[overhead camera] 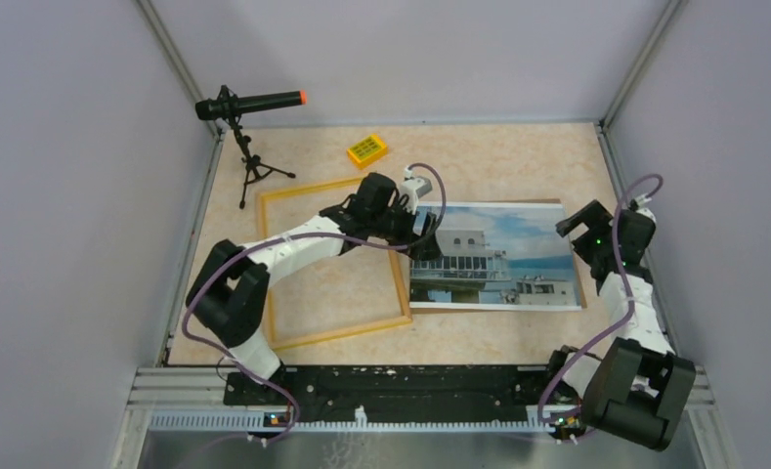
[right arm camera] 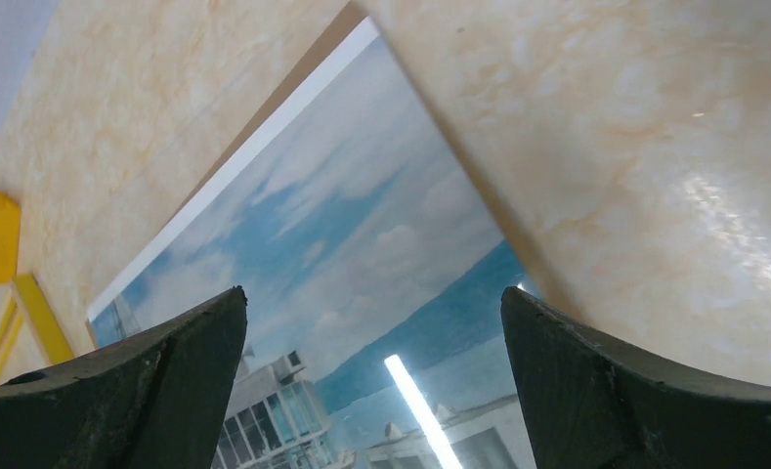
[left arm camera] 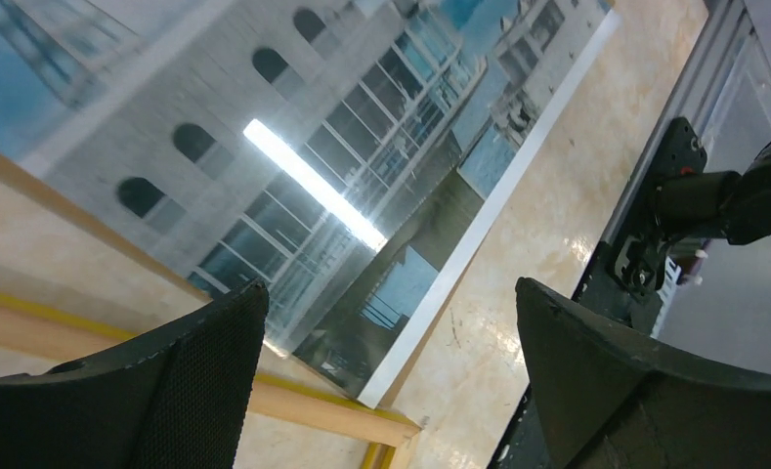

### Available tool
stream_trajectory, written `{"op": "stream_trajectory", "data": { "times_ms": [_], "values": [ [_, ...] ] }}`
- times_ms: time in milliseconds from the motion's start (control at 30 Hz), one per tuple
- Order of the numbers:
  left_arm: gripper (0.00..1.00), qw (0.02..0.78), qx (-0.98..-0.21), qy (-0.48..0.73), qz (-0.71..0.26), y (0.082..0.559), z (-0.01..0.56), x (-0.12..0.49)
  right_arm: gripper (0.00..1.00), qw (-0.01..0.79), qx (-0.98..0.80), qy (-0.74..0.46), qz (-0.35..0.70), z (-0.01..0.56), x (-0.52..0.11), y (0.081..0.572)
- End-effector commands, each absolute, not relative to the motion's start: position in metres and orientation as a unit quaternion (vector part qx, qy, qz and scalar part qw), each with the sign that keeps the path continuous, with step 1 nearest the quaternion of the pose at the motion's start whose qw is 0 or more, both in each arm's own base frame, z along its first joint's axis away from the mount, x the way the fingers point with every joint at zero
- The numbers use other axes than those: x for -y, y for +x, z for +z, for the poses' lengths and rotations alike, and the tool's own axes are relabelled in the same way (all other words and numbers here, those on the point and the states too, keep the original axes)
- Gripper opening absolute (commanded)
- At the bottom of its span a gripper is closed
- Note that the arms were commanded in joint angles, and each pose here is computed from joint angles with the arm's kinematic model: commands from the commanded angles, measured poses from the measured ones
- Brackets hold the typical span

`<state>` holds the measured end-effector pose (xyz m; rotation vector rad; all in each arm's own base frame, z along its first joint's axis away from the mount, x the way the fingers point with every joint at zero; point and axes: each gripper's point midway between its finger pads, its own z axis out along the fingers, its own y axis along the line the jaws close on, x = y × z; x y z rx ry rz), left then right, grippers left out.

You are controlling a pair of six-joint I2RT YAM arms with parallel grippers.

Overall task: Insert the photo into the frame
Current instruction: Pick up the photo frame item at the center of the board.

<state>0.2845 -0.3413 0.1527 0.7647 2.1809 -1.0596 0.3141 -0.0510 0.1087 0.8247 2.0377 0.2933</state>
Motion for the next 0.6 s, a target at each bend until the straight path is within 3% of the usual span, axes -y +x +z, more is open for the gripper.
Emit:
{"op": "stream_trajectory", "data": {
  "times_ms": [0,233,567],
  "values": [
    [0.99,0.252,-0.816,0.284,-0.437,0.272,0.147,0.370,0.99,0.451,-0.799,0.375,0.129,0.112,0.079,0.307],
    [0.98,0.180,-0.857,0.250,-0.414,0.272,0.099,0.376,0.99,0.435,-0.791,0.416,0.106,0.101,0.118,0.291],
    [0.98,0.110,-0.881,0.222,-0.404,0.274,0.069,0.377,0.99,0.403,-0.805,0.423,0.105,0.077,0.120,0.287]
  ]
}}
